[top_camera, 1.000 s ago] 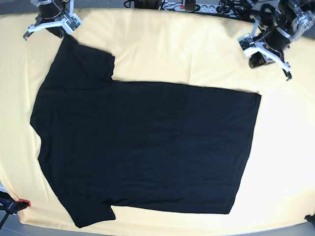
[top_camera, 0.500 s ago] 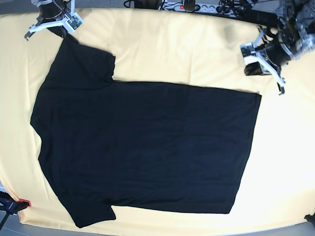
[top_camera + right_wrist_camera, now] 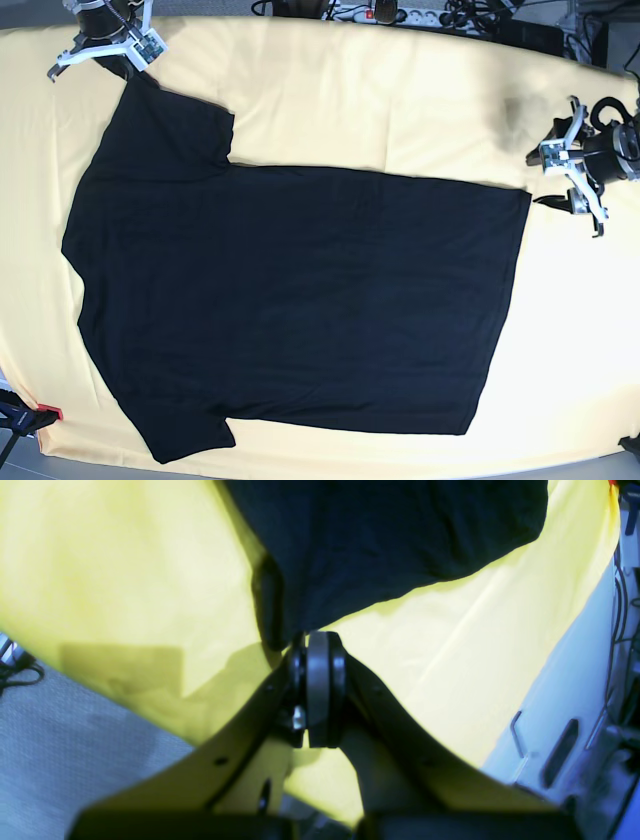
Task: Fold the T-shirt properly
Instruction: 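Move left gripper to the hem corner, right gripper to the shoulder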
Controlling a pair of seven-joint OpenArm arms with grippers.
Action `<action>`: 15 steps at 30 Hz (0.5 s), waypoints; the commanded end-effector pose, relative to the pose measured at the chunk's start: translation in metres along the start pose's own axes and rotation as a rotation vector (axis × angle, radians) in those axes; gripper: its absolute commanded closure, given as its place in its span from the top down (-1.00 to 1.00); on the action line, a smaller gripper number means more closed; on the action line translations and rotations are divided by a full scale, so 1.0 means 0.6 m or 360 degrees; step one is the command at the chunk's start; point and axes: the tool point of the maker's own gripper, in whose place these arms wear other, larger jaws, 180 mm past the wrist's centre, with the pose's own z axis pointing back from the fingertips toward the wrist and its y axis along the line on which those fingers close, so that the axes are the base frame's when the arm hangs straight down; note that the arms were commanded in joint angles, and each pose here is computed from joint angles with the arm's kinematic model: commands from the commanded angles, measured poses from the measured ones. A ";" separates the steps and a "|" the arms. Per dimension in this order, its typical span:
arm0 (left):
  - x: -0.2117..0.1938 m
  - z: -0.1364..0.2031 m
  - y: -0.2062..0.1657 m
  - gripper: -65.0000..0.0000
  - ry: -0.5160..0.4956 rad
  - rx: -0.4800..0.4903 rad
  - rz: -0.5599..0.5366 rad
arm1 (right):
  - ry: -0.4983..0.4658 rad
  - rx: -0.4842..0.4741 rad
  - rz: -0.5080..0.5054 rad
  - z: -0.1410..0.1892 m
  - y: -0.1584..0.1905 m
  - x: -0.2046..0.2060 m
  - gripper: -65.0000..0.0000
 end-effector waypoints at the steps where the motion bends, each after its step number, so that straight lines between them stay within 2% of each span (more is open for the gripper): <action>1: -0.004 0.008 0.021 0.07 0.0021 0.0025 -0.0055 | -0.0050 -0.0006 -0.0008 0.006 -0.004 0.012 -1.00; 6: -0.017 -0.020 0.009 0.07 0.0056 -0.0056 -0.0128 | -0.0098 0.0027 -0.0051 0.004 0.000 0.022 -1.00; 9: -0.032 -0.042 0.015 0.07 0.0119 -0.0022 -0.0225 | -0.0100 0.0048 -0.0035 0.004 0.004 0.022 -1.00; 15: -0.029 -0.076 0.023 0.07 0.0117 -0.0046 -0.0302 | -0.0100 0.0049 -0.0034 0.004 0.004 0.022 -1.00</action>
